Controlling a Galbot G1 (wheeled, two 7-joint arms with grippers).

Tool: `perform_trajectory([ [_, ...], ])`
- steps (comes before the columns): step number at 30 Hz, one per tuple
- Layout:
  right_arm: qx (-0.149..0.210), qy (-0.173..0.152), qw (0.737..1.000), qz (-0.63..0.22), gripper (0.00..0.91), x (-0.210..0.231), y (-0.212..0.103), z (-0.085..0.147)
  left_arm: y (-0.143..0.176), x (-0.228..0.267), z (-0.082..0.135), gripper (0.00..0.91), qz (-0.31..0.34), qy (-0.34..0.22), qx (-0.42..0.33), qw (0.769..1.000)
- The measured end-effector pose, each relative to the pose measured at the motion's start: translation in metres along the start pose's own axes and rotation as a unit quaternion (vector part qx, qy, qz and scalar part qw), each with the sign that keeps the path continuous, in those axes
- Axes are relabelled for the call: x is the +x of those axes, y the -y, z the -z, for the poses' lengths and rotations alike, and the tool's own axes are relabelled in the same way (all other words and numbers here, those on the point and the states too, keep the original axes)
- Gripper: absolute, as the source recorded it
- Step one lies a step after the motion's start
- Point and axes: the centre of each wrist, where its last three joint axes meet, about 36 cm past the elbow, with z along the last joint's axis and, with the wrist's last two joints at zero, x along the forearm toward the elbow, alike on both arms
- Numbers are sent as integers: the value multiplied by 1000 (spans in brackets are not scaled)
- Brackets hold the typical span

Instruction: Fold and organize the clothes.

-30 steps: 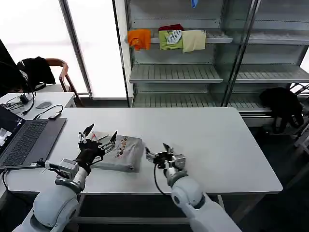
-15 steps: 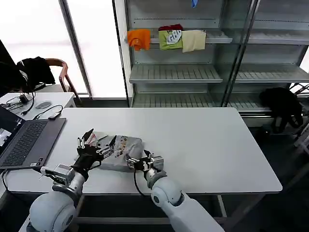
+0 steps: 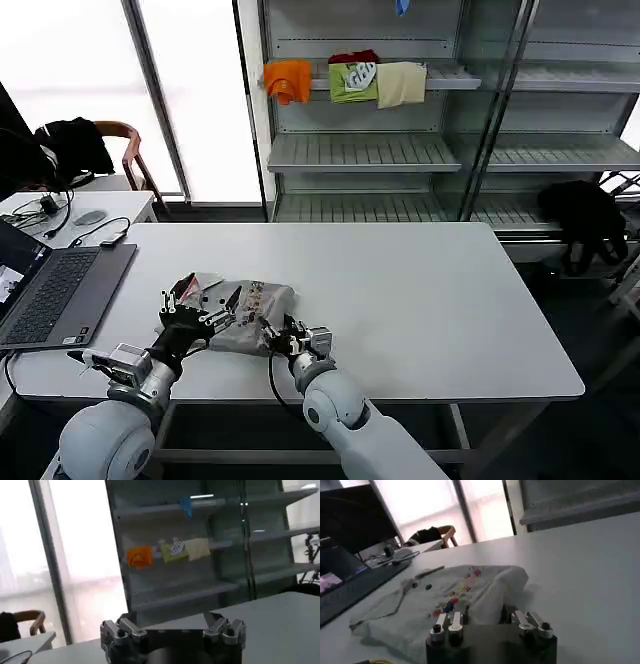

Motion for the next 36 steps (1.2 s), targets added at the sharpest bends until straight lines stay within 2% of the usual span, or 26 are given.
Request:
perform_trajectory([
  [12, -3, 17, 1000, -14, 0, 9, 9, 4, 2, 1, 0, 907, -6, 0, 7, 1000],
  [24, 4, 39, 999, -36, 0, 37, 48, 22, 1, 5, 1, 907, -8, -2, 8, 1000],
  [25, 5, 41, 998, -39, 50, 40, 53, 24, 1, 5, 2, 907, -9, -2, 8, 1000],
  [26, 6, 44, 998, -42, 635, 44, 58, 26, 2, 5, 2, 907, -9, -2, 8, 1000],
  [27, 7, 47, 998, -45, 907, 48, 62, 27, 2, 5, 2, 907, -10, -2, 8, 1000],
  [36, 35, 80, 993, -85, 907, 83, 108, 44, 4, 6, 1, 907, -12, -7, 9, 1000],
])
